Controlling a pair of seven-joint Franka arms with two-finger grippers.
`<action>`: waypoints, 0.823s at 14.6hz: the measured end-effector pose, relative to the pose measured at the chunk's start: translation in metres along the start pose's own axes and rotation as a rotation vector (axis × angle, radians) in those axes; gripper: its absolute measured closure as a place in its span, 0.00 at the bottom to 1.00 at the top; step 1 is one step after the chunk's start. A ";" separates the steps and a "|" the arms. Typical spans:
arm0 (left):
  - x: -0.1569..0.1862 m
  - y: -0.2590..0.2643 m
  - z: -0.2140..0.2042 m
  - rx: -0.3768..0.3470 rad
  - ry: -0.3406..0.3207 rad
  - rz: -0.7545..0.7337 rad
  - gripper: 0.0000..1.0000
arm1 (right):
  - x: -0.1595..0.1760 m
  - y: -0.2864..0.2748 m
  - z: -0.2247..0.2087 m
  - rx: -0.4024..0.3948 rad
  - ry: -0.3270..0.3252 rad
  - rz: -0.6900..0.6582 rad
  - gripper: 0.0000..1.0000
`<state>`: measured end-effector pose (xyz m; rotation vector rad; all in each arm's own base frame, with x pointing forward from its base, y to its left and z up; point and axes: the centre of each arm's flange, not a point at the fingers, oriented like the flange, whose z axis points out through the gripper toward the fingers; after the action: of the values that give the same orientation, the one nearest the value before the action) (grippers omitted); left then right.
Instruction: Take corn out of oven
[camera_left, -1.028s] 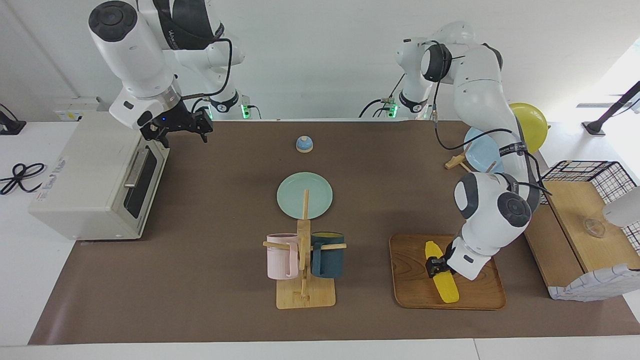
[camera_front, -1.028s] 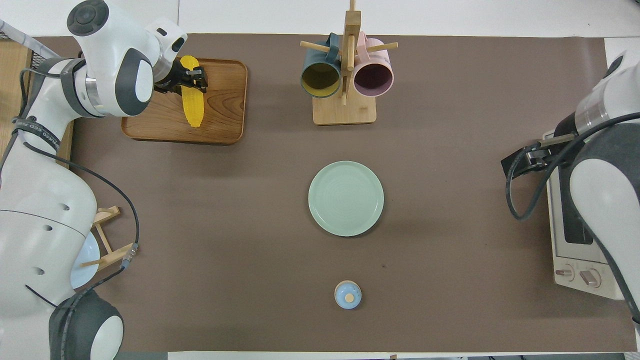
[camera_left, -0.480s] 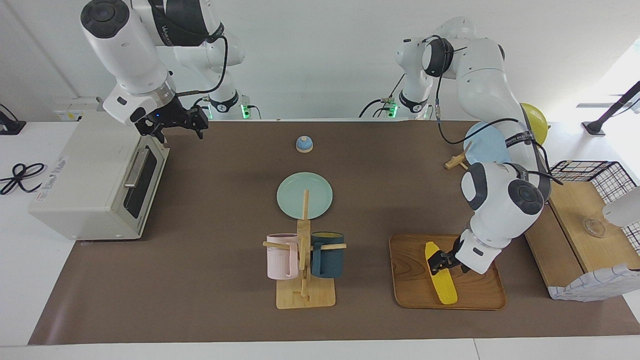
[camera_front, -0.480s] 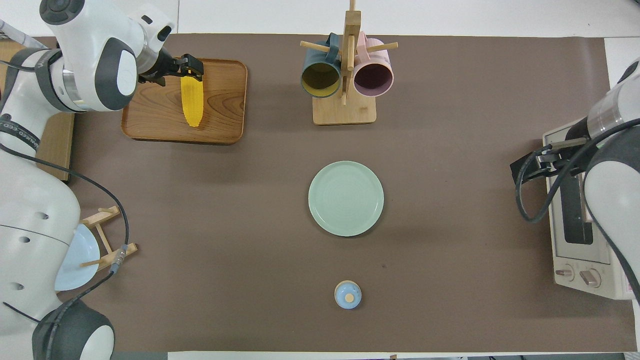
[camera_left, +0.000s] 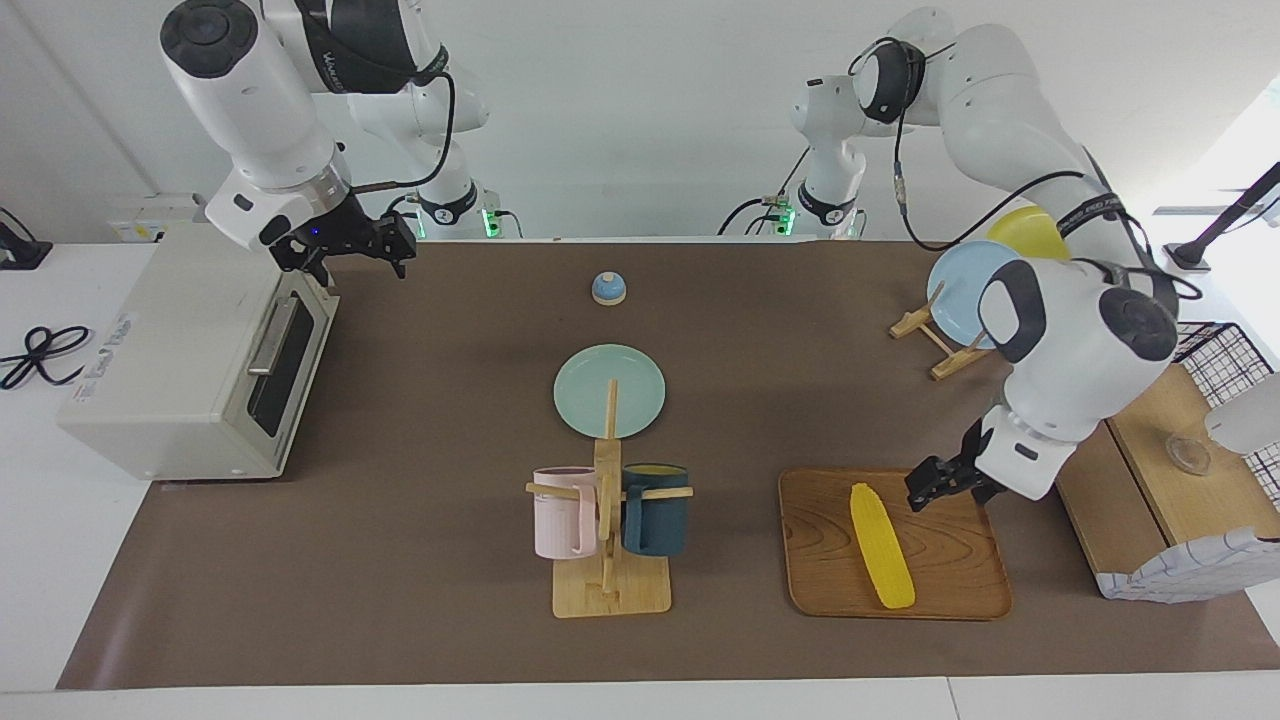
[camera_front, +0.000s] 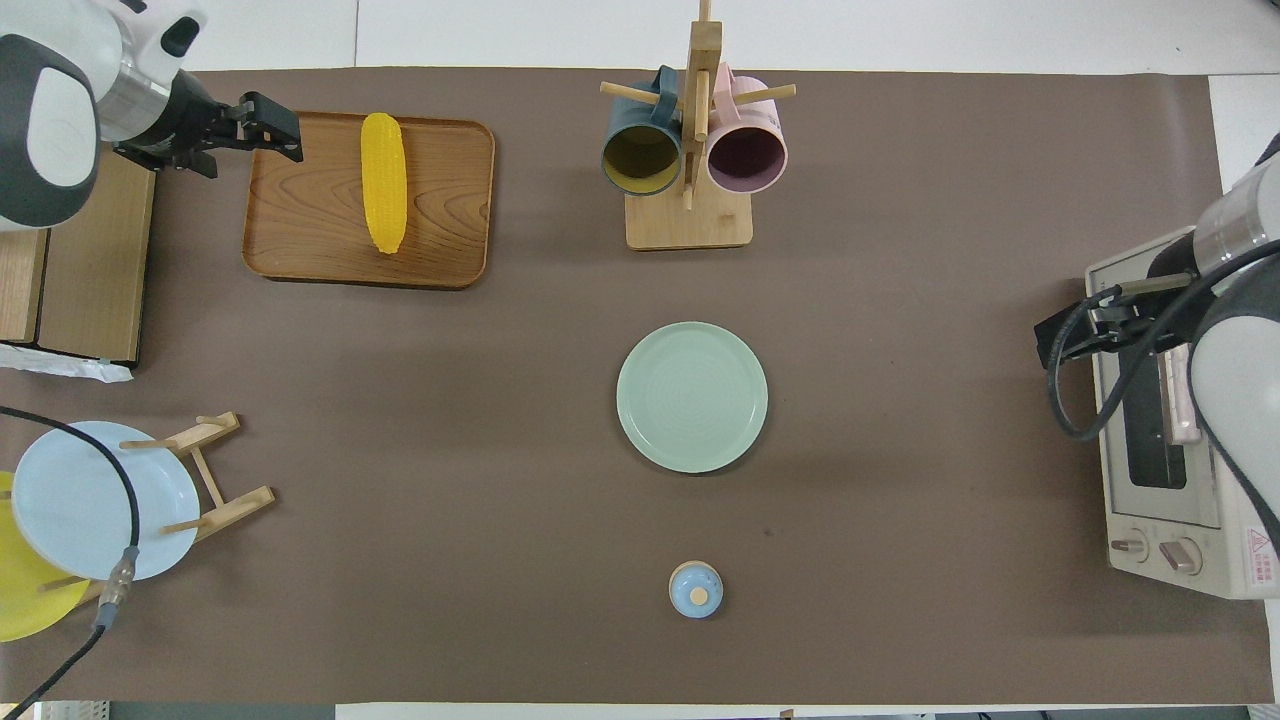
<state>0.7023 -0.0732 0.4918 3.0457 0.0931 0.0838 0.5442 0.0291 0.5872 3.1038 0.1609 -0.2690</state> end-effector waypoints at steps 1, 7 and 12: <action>-0.012 -0.003 -0.014 0.005 -0.020 -0.002 0.00 | -0.001 0.004 -0.001 0.001 0.002 0.008 0.00; -0.075 -0.014 -0.090 0.027 -0.133 -0.009 0.00 | -0.003 0.004 -0.005 0.001 0.010 0.008 0.00; -0.143 -0.019 -0.109 0.050 -0.177 -0.004 0.00 | 0.004 0.005 -0.011 -0.003 0.082 0.009 0.00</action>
<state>0.5525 -0.0533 0.5912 3.0858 0.0890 -0.1910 0.5504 0.0247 0.5973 3.1137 0.1485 -0.1419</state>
